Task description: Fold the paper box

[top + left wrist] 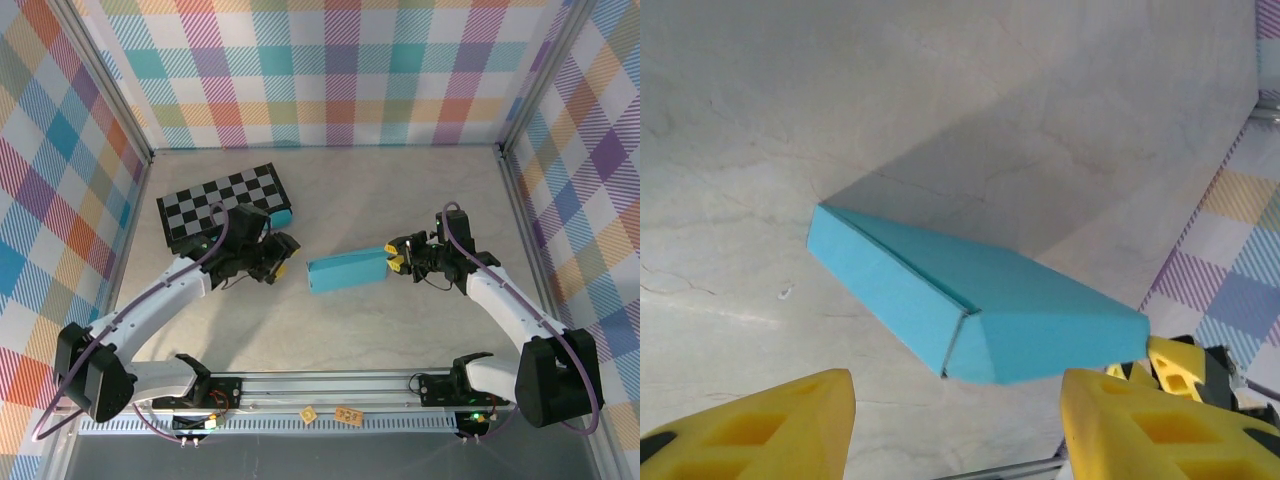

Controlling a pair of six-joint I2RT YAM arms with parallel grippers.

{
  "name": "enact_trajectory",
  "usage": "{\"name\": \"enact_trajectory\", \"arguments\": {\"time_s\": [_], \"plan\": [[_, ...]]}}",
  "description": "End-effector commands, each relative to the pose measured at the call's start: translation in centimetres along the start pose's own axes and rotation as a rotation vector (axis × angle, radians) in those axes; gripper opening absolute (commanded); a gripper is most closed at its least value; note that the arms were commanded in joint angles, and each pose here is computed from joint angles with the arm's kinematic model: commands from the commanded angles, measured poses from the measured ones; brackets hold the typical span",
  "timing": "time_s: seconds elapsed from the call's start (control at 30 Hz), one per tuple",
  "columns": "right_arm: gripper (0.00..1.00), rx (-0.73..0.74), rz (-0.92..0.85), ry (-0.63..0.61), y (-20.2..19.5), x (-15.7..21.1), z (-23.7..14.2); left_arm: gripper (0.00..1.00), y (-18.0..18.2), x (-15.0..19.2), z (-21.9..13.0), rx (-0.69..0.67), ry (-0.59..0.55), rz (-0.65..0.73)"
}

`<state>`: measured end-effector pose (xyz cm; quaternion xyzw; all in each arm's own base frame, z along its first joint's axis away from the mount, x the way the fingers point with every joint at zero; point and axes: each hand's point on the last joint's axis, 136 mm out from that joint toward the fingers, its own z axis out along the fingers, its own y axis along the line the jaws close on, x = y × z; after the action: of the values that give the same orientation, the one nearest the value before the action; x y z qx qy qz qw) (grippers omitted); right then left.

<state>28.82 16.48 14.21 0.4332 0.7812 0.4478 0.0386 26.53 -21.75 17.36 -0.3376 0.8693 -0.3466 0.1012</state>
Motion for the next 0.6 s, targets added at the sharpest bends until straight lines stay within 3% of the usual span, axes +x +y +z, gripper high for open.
{"name": "enact_trajectory", "arguments": {"time_s": [0.0,0.3,0.57], "plan": [[0.28,0.11,0.05,-0.045,-3.5,-0.9,0.1,0.56,-2.4,0.4,0.8,0.132,0.047,-0.174],[0.28,0.112,0.049,-0.046,-3.5,-1.0,0.2,0.54,-2.8,1.0,3.2,0.218,0.089,-0.231],[0.28,0.112,0.051,-0.049,-3.2,-1.2,0.3,0.51,-0.5,2.6,2.9,0.116,0.174,-0.222]]}}
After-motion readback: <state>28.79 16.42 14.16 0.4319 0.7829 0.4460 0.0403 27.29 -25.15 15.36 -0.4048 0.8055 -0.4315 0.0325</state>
